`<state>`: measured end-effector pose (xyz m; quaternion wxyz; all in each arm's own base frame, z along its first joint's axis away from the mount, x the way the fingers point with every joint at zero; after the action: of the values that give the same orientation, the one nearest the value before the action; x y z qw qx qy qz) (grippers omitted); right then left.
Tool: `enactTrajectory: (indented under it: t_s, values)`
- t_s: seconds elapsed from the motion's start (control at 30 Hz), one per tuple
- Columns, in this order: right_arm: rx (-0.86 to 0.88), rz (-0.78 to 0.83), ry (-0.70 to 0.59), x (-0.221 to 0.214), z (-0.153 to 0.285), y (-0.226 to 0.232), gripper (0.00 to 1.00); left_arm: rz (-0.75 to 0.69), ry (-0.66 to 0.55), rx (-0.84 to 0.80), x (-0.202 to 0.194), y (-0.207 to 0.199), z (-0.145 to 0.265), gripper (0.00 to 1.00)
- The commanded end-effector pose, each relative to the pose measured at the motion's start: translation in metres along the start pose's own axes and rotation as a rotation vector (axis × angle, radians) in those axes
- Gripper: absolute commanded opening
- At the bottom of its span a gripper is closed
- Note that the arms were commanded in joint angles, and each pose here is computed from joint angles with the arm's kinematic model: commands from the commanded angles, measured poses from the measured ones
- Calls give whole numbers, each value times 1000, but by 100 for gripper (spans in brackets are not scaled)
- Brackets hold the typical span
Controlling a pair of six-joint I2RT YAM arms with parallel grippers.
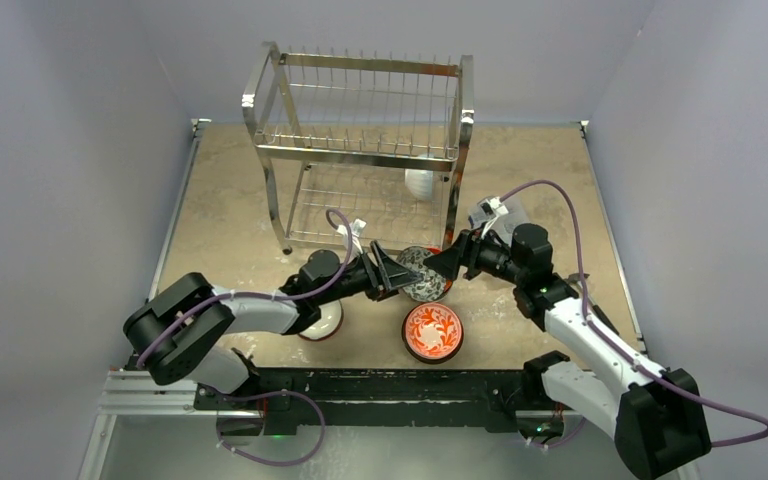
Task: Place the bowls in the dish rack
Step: Pick up the bowl from the center of the board.
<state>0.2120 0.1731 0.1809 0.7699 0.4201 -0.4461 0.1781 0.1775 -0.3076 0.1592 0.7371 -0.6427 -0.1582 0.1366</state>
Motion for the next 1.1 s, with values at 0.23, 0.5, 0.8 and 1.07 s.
enactTrajectory:
  t_s: [0.23, 0.5, 0.8, 1.07]
  values:
    - [8, 69, -103, 28, 8, 14, 84, -70, -68, -58, 18, -22, 13, 11]
    - [-24, 63, -112, 28, 9, 11, 91, -129, -111, -40, 34, -27, 24, 3]
    - [-54, 59, -93, 24, 9, 6, 93, -334, -304, 146, 86, -42, 42, 0]
    - [-55, 65, -89, 25, 11, 7, 93, -527, -474, 246, 119, -56, 47, 0]
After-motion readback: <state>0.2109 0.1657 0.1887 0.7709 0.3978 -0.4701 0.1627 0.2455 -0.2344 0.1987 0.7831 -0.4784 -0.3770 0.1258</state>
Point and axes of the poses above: each gripper's point midway between its finger pads, its own z axis back along the fingers, its own y axis along the line the jaws close on, x = y × z, the point moved 5 cm from there along z, back along the fingers, and after that the axes turned 10 degrees about z, right-handed, at the moved point
